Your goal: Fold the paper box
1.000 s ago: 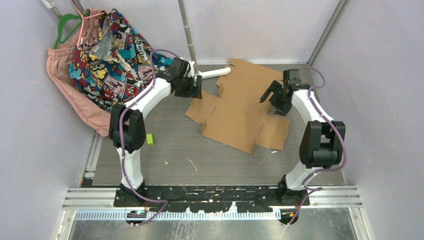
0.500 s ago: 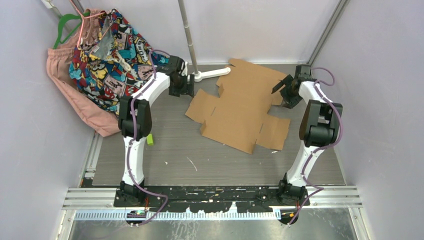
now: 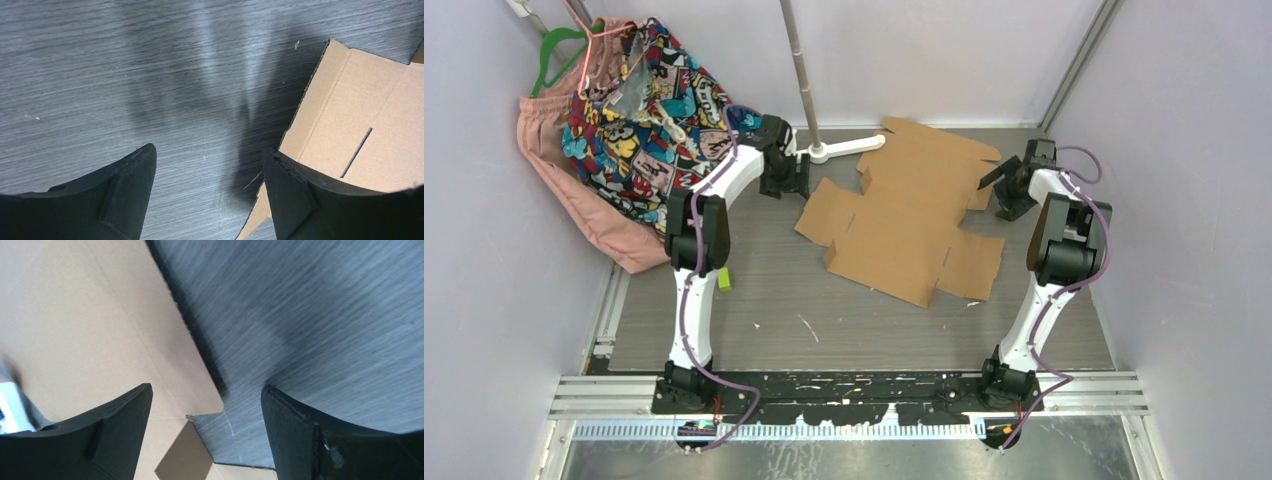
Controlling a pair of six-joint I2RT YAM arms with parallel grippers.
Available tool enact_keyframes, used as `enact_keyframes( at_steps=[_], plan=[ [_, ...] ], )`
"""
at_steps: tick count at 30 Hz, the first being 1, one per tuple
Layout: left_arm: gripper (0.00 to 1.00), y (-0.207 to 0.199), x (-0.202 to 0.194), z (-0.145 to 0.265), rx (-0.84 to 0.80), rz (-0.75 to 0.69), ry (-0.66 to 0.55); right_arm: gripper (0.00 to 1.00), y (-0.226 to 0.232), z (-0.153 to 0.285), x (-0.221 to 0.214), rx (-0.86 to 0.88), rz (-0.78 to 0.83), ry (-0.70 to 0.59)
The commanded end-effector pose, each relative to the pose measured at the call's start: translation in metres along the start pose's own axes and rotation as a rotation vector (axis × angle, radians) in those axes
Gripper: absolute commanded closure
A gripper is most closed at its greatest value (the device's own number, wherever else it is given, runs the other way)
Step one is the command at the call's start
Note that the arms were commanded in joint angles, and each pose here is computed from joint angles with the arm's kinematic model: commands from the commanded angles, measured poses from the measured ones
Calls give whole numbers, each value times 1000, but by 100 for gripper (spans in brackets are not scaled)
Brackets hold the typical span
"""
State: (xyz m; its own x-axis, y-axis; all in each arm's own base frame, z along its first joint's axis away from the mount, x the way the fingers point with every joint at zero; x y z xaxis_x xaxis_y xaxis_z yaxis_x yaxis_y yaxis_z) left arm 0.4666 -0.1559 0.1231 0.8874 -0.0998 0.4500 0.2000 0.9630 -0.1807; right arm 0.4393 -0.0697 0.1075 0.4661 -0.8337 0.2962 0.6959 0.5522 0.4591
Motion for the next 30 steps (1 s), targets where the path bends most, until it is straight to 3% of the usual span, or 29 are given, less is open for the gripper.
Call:
enact_keyframes(
  at_steps=[1, 11, 20, 22, 30],
  plan=[
    [23, 0, 10, 6, -27, -13, -26, 16, 4, -10, -3, 73, -12, -14],
    [23, -2, 5, 3, -49, -6, -11, 38, -4, -31, -12, 119, -32, -2],
    [23, -6, 4, 3, -65, -11, -6, 49, -6, -37, -21, 202, -47, -11],
    [24, -7, 3, 4, -68, -14, -5, 57, -5, -37, -23, 233, -53, -12],
    [24, -12, 1, 1, -75, -28, 2, 59, 9, -22, -22, 388, -37, -66]
  ],
)
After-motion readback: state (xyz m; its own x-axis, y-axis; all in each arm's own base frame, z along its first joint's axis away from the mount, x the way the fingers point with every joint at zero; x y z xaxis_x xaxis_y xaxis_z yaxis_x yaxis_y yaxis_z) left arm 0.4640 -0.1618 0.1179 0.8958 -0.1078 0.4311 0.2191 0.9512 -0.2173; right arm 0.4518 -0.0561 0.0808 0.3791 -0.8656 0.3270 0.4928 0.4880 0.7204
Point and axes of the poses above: each gripper's point midway between its finger pads, its own z axis back along the fingers, its own y axis along the line the jaws close on, x = y × z, the point moved 8 cm from there along z, back along the fingers, and after that the axes turned 3 degrees about -z, right-handed, at the moved point
